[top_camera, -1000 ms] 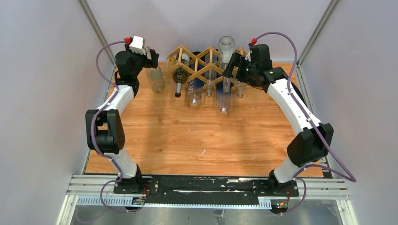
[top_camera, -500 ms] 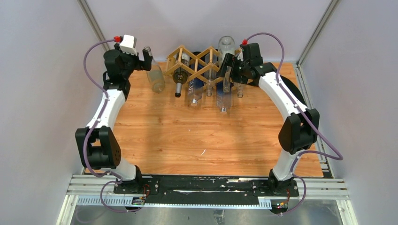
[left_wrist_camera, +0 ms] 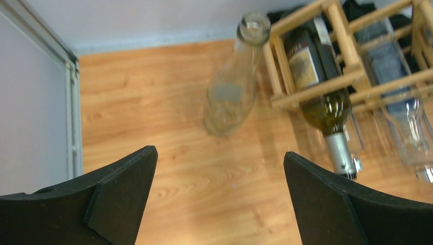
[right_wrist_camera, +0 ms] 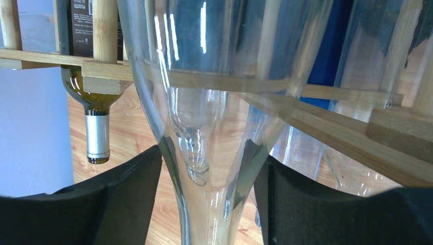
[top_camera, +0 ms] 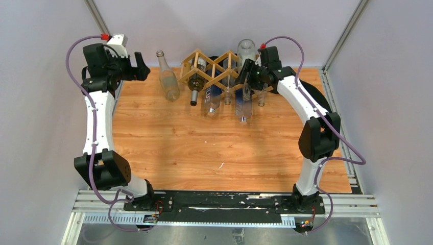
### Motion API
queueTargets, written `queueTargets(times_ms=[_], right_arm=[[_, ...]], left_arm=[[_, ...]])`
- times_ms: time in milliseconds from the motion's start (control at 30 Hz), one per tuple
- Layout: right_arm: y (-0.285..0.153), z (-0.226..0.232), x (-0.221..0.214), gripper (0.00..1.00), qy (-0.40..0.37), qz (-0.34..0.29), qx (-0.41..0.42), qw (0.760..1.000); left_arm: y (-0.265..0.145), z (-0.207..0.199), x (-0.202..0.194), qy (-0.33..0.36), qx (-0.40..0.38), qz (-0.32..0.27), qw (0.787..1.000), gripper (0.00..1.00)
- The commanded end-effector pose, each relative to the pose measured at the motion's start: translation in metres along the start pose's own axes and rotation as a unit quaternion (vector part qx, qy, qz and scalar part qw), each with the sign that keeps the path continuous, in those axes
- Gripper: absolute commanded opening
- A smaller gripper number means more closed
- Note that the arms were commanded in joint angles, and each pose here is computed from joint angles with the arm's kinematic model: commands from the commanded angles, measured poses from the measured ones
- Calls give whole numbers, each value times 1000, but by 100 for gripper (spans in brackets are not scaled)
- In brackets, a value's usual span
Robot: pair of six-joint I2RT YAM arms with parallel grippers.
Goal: Take the wine bottle off the wine rack
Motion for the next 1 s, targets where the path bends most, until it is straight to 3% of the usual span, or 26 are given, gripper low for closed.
queueTargets(times_ms=[0,100,233,467,867,967], right_arm=[[2,2,-4,65,7,4,6,1000],[0,2,-4,58,9,1,5,1000],[-9,8,0,41,7,-12,15,1000],[-39,25,10,2,-1,-45,45,998],[-102,55,22,0,30,-85,169,982],[-121,61,23,0,30,-97,189,977]], left_arm=[[-25,-13,-15,-13,-28,74,997,100],[-32,-17,-19,-18,-37,93,995,100],[-42,-23,-21,-24,-43,104,993,100],[-58,-30,-23,-4,-49,103,993,100],[-70,-48,-28,40,-149,71,985,100],[-69,-49,-36,81,-177,64,979,100]])
Point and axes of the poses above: each gripper's point midway between its finger pads, its own y axis out along the fingers, its own z axis along the line the jaws close on, x = y × z, the point moved 10 cm from there along -y, back along the fingers, and after that the axes turned 1 degree about y, right-handed, at the moved point
